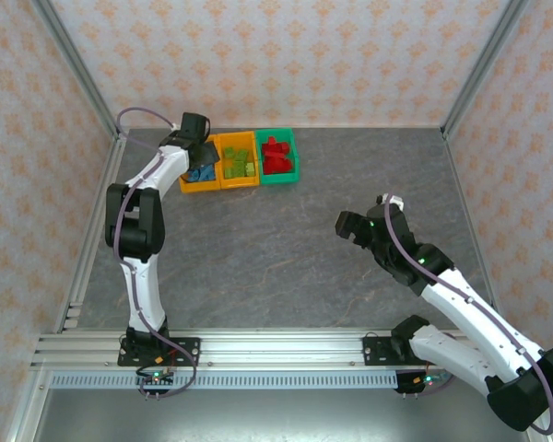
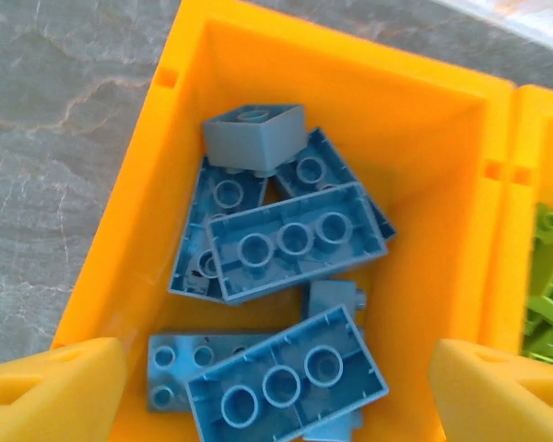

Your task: Sort the legos into containers by color

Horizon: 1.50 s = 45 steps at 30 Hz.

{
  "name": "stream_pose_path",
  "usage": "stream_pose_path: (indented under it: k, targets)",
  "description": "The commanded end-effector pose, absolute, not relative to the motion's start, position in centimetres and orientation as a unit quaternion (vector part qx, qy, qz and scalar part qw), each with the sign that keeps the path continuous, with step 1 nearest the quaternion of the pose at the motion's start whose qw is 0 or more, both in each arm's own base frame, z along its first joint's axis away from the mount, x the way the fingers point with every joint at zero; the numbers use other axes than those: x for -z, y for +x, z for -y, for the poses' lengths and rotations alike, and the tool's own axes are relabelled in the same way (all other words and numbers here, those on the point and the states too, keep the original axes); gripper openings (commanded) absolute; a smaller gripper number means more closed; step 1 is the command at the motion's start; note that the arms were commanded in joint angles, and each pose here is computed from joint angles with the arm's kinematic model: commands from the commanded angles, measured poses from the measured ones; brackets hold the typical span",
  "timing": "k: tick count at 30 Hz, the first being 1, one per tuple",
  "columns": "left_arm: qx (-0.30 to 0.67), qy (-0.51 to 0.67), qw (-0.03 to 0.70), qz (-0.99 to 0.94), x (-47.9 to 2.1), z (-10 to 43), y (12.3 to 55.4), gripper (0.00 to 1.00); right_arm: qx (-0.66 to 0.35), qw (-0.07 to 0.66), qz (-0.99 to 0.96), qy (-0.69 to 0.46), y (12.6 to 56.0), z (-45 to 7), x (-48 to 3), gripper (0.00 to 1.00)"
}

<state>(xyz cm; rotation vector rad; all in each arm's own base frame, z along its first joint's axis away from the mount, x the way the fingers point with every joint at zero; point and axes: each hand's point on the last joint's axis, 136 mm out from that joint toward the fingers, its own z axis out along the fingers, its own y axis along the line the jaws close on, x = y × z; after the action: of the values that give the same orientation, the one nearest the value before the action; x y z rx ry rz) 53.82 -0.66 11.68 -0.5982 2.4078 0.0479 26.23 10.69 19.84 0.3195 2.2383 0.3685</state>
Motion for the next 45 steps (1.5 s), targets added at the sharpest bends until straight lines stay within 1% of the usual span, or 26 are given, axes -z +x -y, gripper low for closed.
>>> stream_pose_path:
  k: [1,3,7,11,13,15,18,19,20,21,22,24,25,27,28,30,31,33,34,35,36,45]
  targets:
    - [0.011,-0.209,0.388,-0.898,-19.1,1.9,51.7,0.86,-0.091,0.441,-0.879,0.157,26.4,-8.2,-20.2,0.99]
    - [0.023,-0.198,0.408,-0.891,-20.9,3.1,49.5,0.87,-0.048,0.462,-0.868,0.176,26.9,-6.3,-20.6,0.99]
    - [0.026,-0.18,0.468,-0.865,-23.7,4.2,43.3,0.89,0.086,0.506,-0.83,0.217,28.0,-0.8,-21.8,0.99]
    - [0.008,-0.17,0.497,-0.851,-23.2,2.9,37.6,0.93,0.195,0.518,-0.796,0.245,30.0,4.3,-20.9,0.99]
    - [-0.025,-0.17,0.518,-0.838,-22.7,1.3,35.5,0.96,0.217,0.515,-0.787,0.26,30.9,6.1,-19.4,0.99]
    - [-0.061,-0.146,0.547,-0.822,-21.7,0.1,34.0,1.0,0.211,0.517,-0.786,0.267,32.1,6.7,-17.4,0.99]
    - [-0.115,-0.119,0.584,-0.795,-19.8,-1.4,32.6,1.0,0.21,0.525,-0.787,0.245,34.7,6.8,-14.2,0.99]
    - [-0.137,-0.122,0.585,-0.79,-19.0,-2.1,32.1,1.0,0.222,0.519,-0.792,0.232,35.5,6.8,-13.0,0.99]
    - [-0.154,-0.125,0.582,-0.789,-18.2,-2.8,31.8,1.0,0.226,0.53,-0.785,0.229,36.5,6.9,-12.4,0.99]
    - [-0.161,-0.128,0.579,-0.789,-17.6,-3.3,31.7,1.0,0.224,0.535,-0.782,0.23,37.2,6.8,-12.6,0.99]
    - [-0.16,-0.132,0.578,-0.789,-16.8,-3.7,31.7,1.0,0.194,0.537,-0.789,0.228,37.5,6.3,-12.1,1.0]
    - [-0.133,-0.129,0.582,-0.792,-15.3,-3.9,32.4,1.0,0.121,0.565,-0.796,0.179,38.3,4.5,-10.6,0.99]
    - [-0.122,-0.124,0.581,-0.795,-14.5,-4.0,32.9,1.0,0.093,0.561,-0.81,0.145,38.4,3.3,-9.5,1.0]
    - [-0.112,-0.123,0.573,-0.802,-12.9,-4.4,34.1,1.0,0.089,0.574,-0.802,0.139,38.8,3.1,-9.4,0.99]
    - [-0.105,-0.126,0.572,-0.804,-12.6,-4.6,34.9,1.0,0.09,0.558,-0.812,0.144,38.7,3.3,-9.3,0.99]
    - [-0.091,-0.097,0.567,-0.813,-12.3,-3.7,36.9,1.0,0.085,0.561,-0.808,0.156,38.8,3.9,-9.2,0.99]
    - [-0.078,-0.101,0.565,-0.815,-11.8,-3.7,37.9,1.0,0.083,0.556,-0.812,0.156,38.7,3.9,-9.3,0.99]
    - [-0.066,-0.082,0.563,-0.82,-9.7,-3.1,39.5,1.0,0.083,0.56,-0.809,0.156,38.8,3.9,-9.3,0.99]
    - [-0.059,-0.064,0.566,-0.82,-9.5,-2.4,39.3,1.0,0.083,0.557,-0.812,0.156,38.8,3.8,-9.2,0.99]
    - [-0.061,-0.066,0.539,-0.837,-9.1,-2.4,39.1,1.0,0.083,0.559,-0.81,0.156,38.8,3.9,-9.2,0.99]
    - [-0.064,-0.069,0.552,-0.828,-9.5,-2.5,39.5,1.0,0.083,0.557,-0.811,0.156,38.7,3.9,-9.2,0.99]
    - [-0.071,-0.071,0.547,-0.831,-9.3,-2.6,39.3,1.0,0.084,0.558,-0.811,0.155,38.7,3.9,-9.2,0.99]
